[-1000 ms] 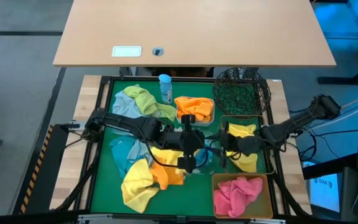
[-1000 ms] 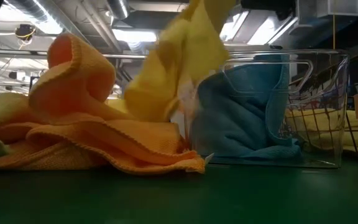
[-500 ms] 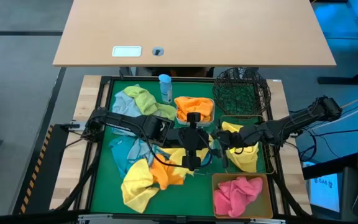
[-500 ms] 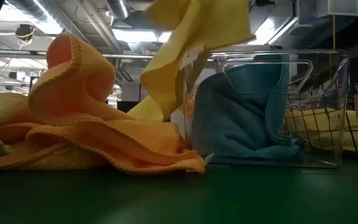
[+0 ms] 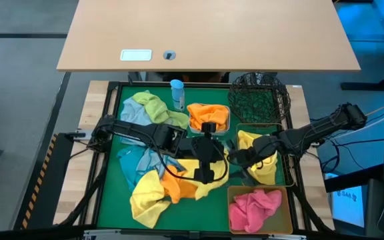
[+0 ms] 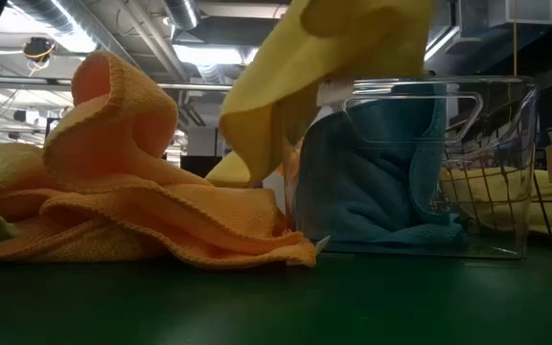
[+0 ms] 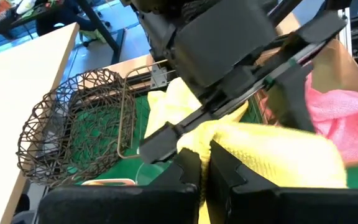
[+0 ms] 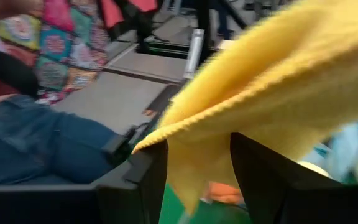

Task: Sort microfiber towel by color & place in baskets
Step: Put the yellow towel into the gold wire basket

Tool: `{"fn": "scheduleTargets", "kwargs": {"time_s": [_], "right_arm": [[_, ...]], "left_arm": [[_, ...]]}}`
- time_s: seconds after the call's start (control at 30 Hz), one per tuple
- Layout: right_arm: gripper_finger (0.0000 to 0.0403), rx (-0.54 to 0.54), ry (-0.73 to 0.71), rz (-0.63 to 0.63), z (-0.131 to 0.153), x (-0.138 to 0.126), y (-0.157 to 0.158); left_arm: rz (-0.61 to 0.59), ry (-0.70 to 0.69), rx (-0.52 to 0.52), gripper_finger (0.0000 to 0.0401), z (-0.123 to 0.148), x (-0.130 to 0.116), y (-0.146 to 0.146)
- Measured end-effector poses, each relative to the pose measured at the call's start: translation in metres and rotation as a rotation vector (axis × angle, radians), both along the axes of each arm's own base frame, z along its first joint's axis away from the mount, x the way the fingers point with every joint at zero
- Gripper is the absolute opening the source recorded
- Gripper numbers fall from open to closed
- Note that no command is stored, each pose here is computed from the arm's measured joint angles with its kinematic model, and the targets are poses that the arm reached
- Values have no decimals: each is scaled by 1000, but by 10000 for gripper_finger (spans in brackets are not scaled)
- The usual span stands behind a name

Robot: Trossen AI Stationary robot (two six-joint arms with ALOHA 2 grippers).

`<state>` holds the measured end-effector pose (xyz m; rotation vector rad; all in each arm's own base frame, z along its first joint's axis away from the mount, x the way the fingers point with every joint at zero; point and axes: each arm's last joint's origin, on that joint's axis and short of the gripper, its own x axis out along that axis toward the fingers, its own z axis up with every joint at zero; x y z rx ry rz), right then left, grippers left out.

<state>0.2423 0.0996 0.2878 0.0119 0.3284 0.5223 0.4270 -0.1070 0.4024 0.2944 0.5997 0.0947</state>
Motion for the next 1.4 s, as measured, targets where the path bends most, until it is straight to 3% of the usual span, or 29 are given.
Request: {"fn": "scheduleTargets", "kwargs": {"time_s": [0.33,0.7,1.17,1.4], "right_arm": [[162,43,-103,11,10,2,1],[7,40,-122,-23,12,3,1],[2,46,-136,-28,17,-1,-1],[30,92,-63,-27,16,-6,-3]], "left_arm": [[4,-4,1,0,0,0,0],[3,-4,1,0,0,0,0],[8,-5,4,0,0,0,0],[8,0,6,0,0,0,0]]}}
